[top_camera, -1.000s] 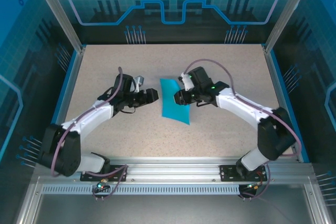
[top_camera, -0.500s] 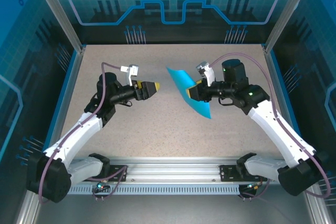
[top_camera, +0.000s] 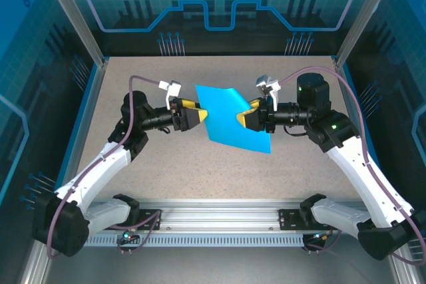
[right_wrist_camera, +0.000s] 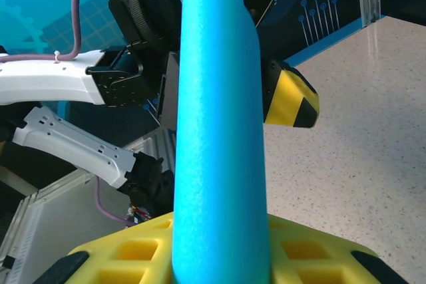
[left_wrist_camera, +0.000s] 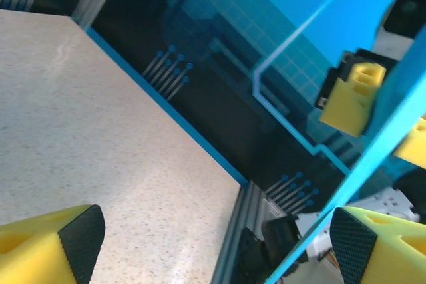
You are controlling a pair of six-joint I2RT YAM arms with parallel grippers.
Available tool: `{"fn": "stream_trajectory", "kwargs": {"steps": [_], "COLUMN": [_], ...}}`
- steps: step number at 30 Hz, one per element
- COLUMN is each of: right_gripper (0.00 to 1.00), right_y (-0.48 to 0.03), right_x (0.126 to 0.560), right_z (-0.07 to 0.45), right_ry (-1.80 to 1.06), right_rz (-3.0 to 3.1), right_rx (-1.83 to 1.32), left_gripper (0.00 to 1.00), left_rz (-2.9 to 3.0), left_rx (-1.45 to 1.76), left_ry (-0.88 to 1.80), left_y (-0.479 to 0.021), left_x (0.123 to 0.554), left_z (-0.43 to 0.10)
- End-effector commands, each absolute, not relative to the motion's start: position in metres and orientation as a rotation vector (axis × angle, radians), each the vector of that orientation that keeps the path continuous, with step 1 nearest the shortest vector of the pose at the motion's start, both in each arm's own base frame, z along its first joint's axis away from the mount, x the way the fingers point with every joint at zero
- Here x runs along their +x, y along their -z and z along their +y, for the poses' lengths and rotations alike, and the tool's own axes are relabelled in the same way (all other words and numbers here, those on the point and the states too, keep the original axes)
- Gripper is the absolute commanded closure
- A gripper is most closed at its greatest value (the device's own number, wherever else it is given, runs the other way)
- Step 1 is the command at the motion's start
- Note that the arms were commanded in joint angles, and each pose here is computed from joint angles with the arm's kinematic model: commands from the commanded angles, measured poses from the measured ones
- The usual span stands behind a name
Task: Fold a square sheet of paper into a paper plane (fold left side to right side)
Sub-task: Place a square sheet of paper at the center of the table.
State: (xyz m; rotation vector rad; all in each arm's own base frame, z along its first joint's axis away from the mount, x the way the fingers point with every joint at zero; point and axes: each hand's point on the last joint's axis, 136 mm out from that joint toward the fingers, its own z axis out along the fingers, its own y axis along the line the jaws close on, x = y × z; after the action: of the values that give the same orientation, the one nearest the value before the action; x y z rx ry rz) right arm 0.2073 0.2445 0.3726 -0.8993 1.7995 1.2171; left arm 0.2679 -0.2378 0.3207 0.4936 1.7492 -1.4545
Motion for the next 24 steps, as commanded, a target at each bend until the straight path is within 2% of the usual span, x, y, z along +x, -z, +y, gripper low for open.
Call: {"fn": "stream_trajectory", "kwargs": {"steps": [1, 3, 6, 8, 10, 12, 15, 21, 24], "right_gripper": [0.70, 0.70, 0.70, 0.70, 0.70, 0.70, 0.69, 0.66, 0.57], "right_y": [-0.395, -0.396, -0.396, -0.394, -0.394, -0.393, -0.388, -0.380, -0.374], "right_x": [0.196, 0.196, 0.198, 0.200, 0.201, 0.203, 0.206, 0.212, 0.218], "right_z": [0.246, 0.246, 0.244, 0.243, 0.241, 0.239, 0.236, 0.230, 0.224], "right_ry": [-1.268, -1.267, -1.251, -1.234, -1.216, -1.199, -1.182, -1.143, -1.084], "right_rz": [1.731, 1.727, 1.731, 1.735, 1.738, 1.743, 1.761, 1.807, 1.843], "right_rx": [-0.914, -0.912, -0.900, -0.890, -0.876, -0.858, -0.835, -0.793, -0.755], "left_gripper": [0.09, 0.11, 0.22, 0.37, 0.57, 0.73, 0.88, 0.96, 0.99], "left_rz": [1.628, 1.621, 1.610, 1.610, 1.620, 1.628, 1.637, 1.675, 1.739], "left_rx": [0.671, 0.698, 0.724, 0.734, 0.742, 0.742, 0.737, 0.720, 0.678], "left_ry": [1.479, 1.484, 1.492, 1.490, 1.485, 1.483, 1.477, 1.463, 1.449], "left_y": [-0.352, -0.356, -0.361, -0.362, -0.362, -0.360, -0.359, -0.352, -0.340], "left_x": [0.248, 0.243, 0.239, 0.238, 0.237, 0.236, 0.237, 0.239, 0.245], "left_z": [-0.252, -0.256, -0.260, -0.261, -0.262, -0.262, -0.261, -0.261, -0.260]}}
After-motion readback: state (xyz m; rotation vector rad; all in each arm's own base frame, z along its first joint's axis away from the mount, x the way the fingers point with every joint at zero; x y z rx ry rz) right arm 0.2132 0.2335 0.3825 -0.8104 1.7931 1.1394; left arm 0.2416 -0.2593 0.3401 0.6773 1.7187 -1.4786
